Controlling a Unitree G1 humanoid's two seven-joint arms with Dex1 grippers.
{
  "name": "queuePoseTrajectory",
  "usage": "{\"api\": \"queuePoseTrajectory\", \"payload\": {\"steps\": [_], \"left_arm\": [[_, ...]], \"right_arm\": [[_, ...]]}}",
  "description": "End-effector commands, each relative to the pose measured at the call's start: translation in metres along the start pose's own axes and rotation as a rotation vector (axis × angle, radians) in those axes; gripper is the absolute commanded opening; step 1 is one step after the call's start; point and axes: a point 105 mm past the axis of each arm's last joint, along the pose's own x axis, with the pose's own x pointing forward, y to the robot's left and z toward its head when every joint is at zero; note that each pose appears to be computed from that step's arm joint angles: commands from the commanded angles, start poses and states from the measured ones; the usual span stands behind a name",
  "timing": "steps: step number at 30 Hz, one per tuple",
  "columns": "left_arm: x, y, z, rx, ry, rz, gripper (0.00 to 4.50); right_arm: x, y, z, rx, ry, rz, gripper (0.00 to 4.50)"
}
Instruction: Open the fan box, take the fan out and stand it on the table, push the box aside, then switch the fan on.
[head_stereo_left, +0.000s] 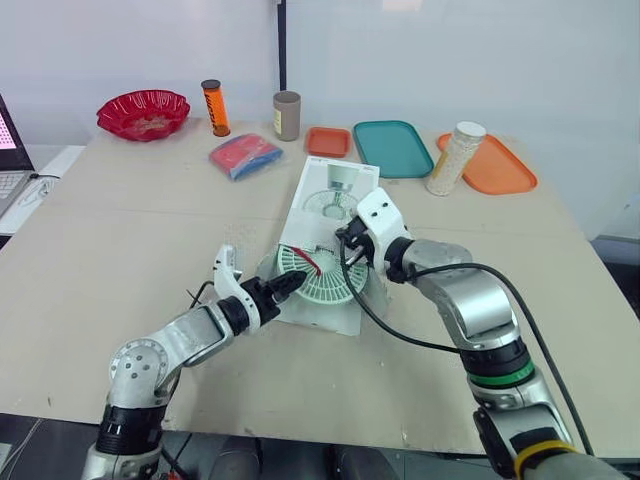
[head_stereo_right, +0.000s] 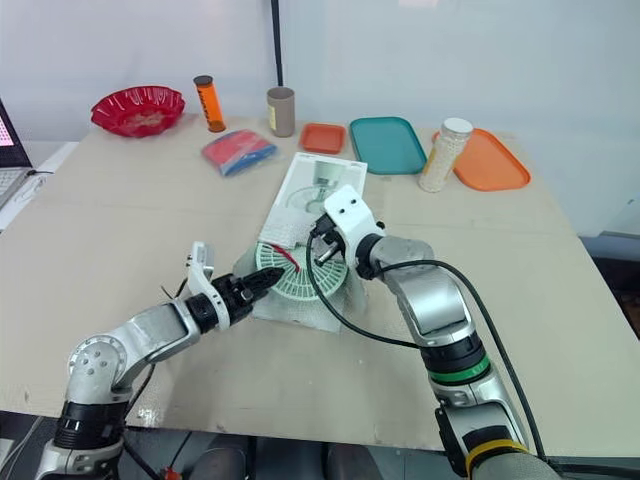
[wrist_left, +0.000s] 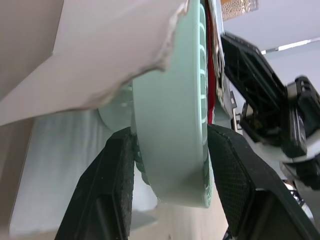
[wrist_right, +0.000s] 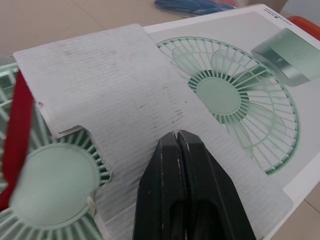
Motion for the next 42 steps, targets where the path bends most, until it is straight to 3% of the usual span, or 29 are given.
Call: {"api": "queuePoseTrajectory", "payload": {"steps": [1, 26, 42], "left_arm": [[-0.017, 0.004, 0.001, 0.006, -0.016, 0.049, 1.78], [-0.088, 0.022, -0.059, -0.123, 0.037, 0.200, 1.78], [-0.093, 0.024, -0.050, -0.098, 0.012, 0.204, 1.78]], "right_arm": [[0.004, -0.005, -0.019, 0.038, 0.095, -0.033, 0.00], [0.005, -0.002, -0.010, 0.006, 0.102, -0.049, 0.00], [0.004, 0.003, -0.005, 0.014, 0.094, -0.043, 0.00]]}}
